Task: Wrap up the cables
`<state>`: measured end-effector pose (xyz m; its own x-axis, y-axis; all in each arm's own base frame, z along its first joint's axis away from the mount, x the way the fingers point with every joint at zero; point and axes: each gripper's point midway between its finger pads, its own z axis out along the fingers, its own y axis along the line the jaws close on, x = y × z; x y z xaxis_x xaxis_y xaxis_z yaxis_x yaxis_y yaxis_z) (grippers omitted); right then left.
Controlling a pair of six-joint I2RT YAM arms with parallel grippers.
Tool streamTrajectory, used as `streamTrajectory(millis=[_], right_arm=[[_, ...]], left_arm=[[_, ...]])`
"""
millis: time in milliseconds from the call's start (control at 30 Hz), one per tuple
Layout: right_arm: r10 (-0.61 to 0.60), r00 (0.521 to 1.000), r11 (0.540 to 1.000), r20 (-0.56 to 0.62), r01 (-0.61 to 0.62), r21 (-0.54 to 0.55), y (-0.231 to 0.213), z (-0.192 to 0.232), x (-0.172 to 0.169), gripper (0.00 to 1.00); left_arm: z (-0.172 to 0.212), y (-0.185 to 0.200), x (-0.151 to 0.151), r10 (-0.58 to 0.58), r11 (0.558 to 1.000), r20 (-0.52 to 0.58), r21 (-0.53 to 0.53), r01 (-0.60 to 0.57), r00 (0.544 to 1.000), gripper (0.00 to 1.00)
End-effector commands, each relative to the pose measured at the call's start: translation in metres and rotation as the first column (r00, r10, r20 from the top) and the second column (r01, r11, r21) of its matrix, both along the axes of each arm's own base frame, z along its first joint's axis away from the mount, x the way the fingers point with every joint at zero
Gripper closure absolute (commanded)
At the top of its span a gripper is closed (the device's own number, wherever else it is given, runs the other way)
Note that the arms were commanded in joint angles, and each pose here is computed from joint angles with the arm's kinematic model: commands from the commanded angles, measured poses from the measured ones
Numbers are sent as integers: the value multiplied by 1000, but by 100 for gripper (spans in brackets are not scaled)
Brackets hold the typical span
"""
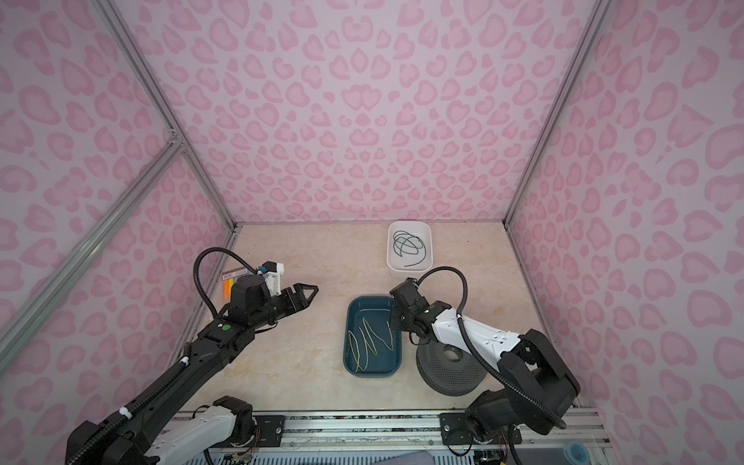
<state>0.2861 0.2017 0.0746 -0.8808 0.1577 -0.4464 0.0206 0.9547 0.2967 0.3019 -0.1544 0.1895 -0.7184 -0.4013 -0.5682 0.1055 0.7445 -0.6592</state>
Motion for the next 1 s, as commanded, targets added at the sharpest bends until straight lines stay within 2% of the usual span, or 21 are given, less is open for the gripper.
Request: streamTrajectory(millis=[0,233,467,667,967], right_arm=[[-5,999,1000,43,4,19,7,12,12,100],[23,993,998,113,-29,52,35,44,46,100],[17,982,998,187,-28,56,64,66,109,100],[22,982,994,187,-41,101,86,69,171,100],[36,987,995,157,-50,88,84,49,230,100]], left_arm=[[8,3,1,3,1000,22,26,-4,1000,18],[16,15,0,60,997,42,52,-62,997,18],[18,21,-5,71,994,38,86,-74,997,17],[19,25,-12,66,991,30,110,-69,997,16],[18,25,-21,50,993,17,109,-52,999,16]])
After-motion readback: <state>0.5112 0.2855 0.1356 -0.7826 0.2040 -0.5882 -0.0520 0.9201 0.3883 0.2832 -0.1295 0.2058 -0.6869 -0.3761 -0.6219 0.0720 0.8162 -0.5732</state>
